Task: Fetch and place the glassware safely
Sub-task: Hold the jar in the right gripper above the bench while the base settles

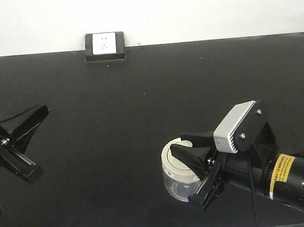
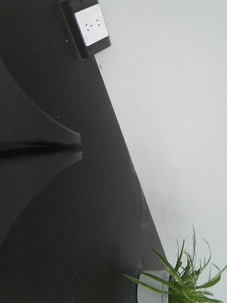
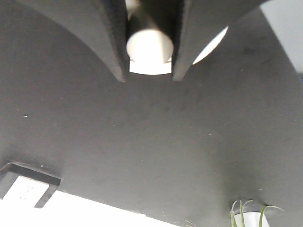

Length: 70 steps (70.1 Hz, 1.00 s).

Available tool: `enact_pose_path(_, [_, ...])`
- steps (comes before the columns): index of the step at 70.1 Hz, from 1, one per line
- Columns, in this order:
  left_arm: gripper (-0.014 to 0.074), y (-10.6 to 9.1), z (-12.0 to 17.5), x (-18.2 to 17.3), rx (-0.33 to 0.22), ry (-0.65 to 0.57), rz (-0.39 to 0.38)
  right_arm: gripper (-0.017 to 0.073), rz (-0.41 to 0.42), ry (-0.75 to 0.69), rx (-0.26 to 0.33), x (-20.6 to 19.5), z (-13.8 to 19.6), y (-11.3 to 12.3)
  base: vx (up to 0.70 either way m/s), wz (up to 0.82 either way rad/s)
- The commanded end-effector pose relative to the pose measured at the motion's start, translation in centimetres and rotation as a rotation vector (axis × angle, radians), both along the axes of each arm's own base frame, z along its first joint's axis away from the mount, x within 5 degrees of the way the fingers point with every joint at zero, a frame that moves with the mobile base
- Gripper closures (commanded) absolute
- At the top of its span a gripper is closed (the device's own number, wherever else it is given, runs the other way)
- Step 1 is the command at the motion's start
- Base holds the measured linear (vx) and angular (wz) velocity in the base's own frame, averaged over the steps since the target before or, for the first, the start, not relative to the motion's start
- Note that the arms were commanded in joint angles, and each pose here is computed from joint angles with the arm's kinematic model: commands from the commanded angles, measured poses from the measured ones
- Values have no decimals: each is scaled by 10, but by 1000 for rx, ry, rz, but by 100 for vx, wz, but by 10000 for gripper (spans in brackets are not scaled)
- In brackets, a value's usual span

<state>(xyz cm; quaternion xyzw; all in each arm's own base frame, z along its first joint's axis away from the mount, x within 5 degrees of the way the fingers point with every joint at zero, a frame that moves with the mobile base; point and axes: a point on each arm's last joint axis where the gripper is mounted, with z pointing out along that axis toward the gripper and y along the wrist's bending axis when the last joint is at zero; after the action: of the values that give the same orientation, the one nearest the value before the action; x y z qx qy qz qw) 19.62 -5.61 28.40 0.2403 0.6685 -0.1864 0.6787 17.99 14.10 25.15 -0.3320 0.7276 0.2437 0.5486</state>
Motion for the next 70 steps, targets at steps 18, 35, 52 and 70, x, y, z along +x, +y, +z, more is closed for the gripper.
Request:
enact_pose_path(18, [601, -3, 15, -1, -66, -60, -26, 560, 41, -85, 96, -1, 23, 4, 6, 3])
enact_pose_path(35, [601, -3, 15, -1, -67, -60, -27, 560, 41, -85, 96, -1, 23, 4, 0, 2])
enact_pose_path(52, [601, -3, 15, -1, -66, -60, -26, 560, 41, -85, 96, -1, 23, 4, 0, 0])
enact_pose_path(70, [601, -3, 15, -1, -66, -60, -26, 560, 41, -85, 96, -1, 23, 4, 0, 0])
